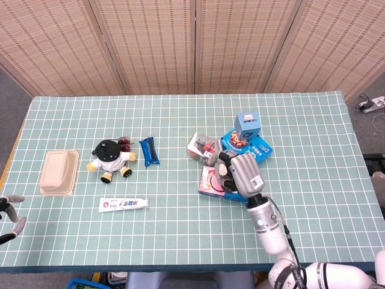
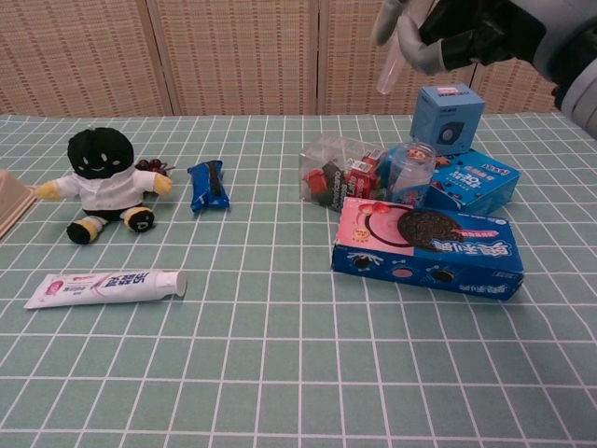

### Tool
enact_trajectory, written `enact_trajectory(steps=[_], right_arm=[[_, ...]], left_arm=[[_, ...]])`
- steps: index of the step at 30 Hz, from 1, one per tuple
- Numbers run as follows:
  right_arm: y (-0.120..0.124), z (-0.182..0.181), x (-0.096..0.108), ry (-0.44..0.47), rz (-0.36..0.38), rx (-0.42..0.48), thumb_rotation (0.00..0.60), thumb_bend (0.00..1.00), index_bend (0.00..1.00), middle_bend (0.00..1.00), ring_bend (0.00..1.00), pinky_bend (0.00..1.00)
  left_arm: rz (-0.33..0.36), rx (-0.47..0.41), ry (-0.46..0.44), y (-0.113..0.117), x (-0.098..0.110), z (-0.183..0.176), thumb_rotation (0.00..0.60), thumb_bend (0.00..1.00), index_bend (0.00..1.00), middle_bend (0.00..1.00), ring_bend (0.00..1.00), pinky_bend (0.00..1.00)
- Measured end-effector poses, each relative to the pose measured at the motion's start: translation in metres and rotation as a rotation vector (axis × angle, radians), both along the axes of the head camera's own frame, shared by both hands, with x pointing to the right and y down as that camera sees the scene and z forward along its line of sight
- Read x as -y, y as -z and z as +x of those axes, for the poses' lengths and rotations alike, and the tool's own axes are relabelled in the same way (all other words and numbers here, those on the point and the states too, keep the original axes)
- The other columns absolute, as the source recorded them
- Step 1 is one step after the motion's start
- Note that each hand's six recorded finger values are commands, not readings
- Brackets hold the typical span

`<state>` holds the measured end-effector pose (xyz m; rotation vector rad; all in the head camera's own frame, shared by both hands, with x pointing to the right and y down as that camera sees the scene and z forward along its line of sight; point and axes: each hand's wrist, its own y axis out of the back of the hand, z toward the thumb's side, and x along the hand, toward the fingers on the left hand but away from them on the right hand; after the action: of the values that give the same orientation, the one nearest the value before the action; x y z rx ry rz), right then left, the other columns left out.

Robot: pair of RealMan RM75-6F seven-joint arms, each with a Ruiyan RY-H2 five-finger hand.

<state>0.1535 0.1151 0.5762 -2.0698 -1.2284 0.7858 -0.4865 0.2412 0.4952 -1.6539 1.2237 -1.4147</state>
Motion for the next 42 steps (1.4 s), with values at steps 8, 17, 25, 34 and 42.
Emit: enact_trajectory(steps=[8, 17, 25, 34, 42], right_arm=[[-0.007, 0.005, -0.005, -0.006, -0.113, 0.087, 0.600, 0.59, 0.77, 1.00, 1.00, 1.00], [-0.020, 0.013, -0.007, -0.018, -0.211, 0.151, 0.600, 0.59, 0.77, 1.00, 1.00, 1.00], [-0.024, 0.012, -0.010, 0.004, -0.307, 0.254, 0.600, 0.58, 0.77, 1.00, 1.00, 1.00], [-0.027, 0.011, -0.016, 0.029, -0.408, 0.328, 0.600, 0.58, 0.78, 1.00, 1.00, 1.00], [-0.031, 0.012, -0.020, 0.098, -0.264, 0.171, 0.600, 0.58, 0.78, 1.00, 1.00, 1.00]], left_arm=[[-0.002, -0.001, 0.002, 0.000, 0.000, 0.000, 0.600, 0.33, 0.44, 0.63, 0.47, 0.53], [-0.008, 0.001, 0.002, -0.001, 0.000, 0.000, 0.600, 0.33, 0.44, 0.63, 0.47, 0.53], [-0.008, 0.001, 0.002, -0.001, 0.000, 0.000, 0.600, 0.33, 0.44, 0.63, 0.47, 0.53], [-0.007, 0.000, 0.004, -0.001, 0.000, -0.001, 0.600, 0.33, 0.44, 0.63, 0.47, 0.53], [-0.007, 0.001, 0.003, -0.001, 0.000, 0.000, 0.600, 0.33, 0.44, 0.63, 0.47, 0.53]])
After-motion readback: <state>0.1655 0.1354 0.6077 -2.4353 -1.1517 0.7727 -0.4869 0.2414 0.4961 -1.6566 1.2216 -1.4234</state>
